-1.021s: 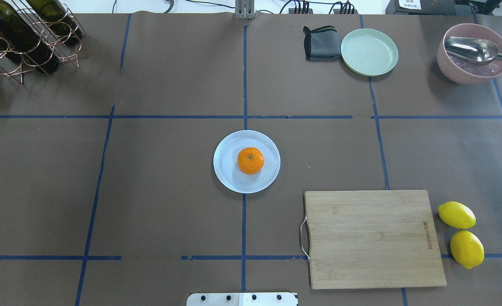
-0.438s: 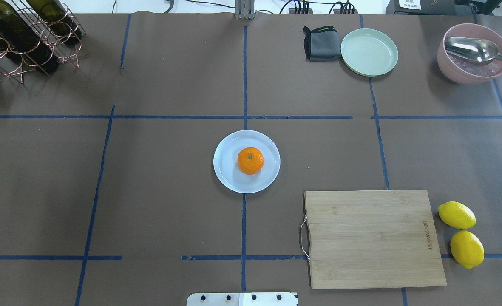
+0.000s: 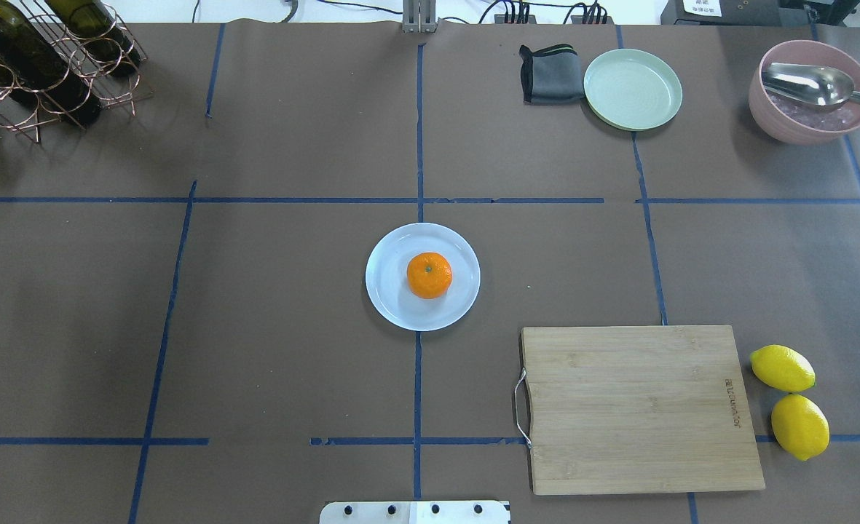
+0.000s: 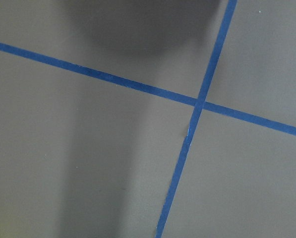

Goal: Pick orange to plate

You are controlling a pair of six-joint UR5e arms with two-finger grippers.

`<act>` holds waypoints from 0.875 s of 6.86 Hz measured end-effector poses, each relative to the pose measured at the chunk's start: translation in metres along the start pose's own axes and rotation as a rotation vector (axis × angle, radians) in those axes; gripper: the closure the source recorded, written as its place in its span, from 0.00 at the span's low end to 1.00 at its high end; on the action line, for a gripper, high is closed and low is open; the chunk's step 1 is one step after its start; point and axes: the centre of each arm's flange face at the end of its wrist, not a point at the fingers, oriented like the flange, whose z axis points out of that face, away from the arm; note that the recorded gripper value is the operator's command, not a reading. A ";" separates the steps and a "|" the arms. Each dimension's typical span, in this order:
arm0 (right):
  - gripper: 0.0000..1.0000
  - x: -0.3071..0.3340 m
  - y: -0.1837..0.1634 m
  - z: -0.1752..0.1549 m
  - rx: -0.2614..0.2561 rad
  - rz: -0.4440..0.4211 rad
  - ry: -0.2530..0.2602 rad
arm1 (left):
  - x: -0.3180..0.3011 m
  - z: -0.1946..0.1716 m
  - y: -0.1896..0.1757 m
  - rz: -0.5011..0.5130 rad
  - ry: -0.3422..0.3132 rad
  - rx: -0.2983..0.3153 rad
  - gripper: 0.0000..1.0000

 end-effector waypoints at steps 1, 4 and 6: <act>0.00 0.001 0.001 0.001 -0.002 0.002 -0.001 | 0.001 0.002 0.000 0.004 0.003 -0.001 0.00; 0.00 -0.003 0.000 -0.002 0.005 0.001 -0.001 | 0.002 0.005 0.001 0.005 0.006 -0.005 0.00; 0.00 -0.008 -0.001 -0.007 0.015 -0.014 -0.001 | 0.002 0.006 0.002 0.004 0.007 -0.008 0.00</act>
